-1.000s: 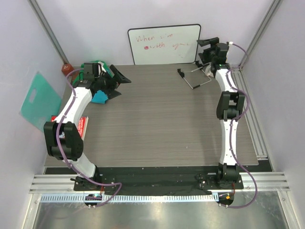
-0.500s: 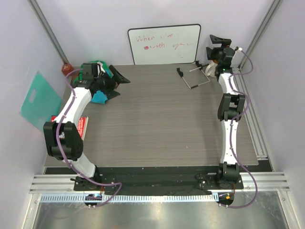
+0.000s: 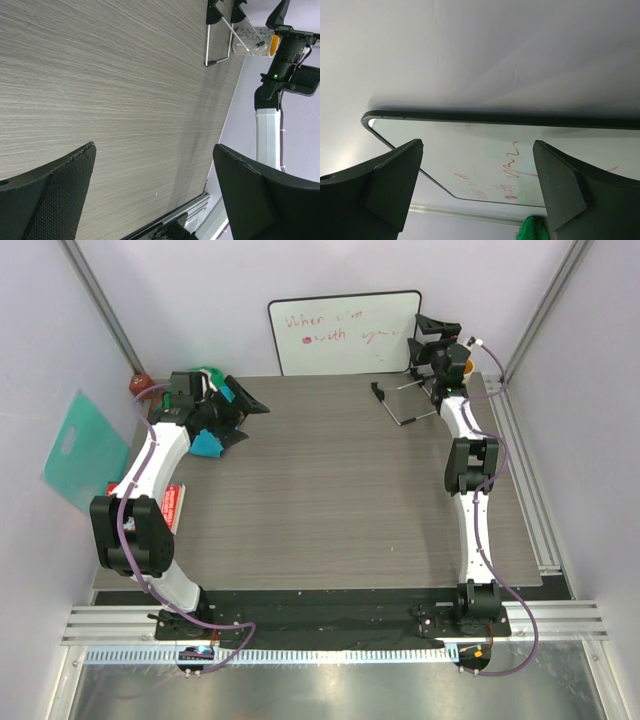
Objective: Fold and stack the t-shirts
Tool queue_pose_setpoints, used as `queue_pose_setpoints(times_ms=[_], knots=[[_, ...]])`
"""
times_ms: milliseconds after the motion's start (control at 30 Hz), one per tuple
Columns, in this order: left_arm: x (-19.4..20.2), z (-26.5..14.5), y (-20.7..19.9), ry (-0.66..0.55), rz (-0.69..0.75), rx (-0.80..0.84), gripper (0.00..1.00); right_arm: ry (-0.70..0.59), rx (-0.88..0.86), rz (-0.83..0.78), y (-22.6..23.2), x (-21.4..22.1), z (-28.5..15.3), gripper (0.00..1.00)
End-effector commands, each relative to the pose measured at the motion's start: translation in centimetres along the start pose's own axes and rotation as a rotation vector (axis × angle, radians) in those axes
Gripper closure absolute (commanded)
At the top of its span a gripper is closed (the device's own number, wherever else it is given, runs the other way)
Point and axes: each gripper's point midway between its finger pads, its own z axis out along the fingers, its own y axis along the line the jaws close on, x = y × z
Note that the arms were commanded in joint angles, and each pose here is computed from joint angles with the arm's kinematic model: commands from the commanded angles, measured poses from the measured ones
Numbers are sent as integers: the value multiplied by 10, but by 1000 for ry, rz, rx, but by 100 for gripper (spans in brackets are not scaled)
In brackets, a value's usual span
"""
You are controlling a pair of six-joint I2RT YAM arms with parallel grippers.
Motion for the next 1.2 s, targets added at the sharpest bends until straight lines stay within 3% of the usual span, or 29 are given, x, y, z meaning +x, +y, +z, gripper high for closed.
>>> queue_pose_setpoints(times_ms=[0,767,1167], knots=[[-9,-17,-17,-47,27,39,0,16,8,7,-10,-4,-2,3],[13,-5,-15,2,-36,103,0,156,-156,-47,70,9,-14,4],[10,5,-19,17,-43,128,0,314,-218,-114,108,39,-31,5]])
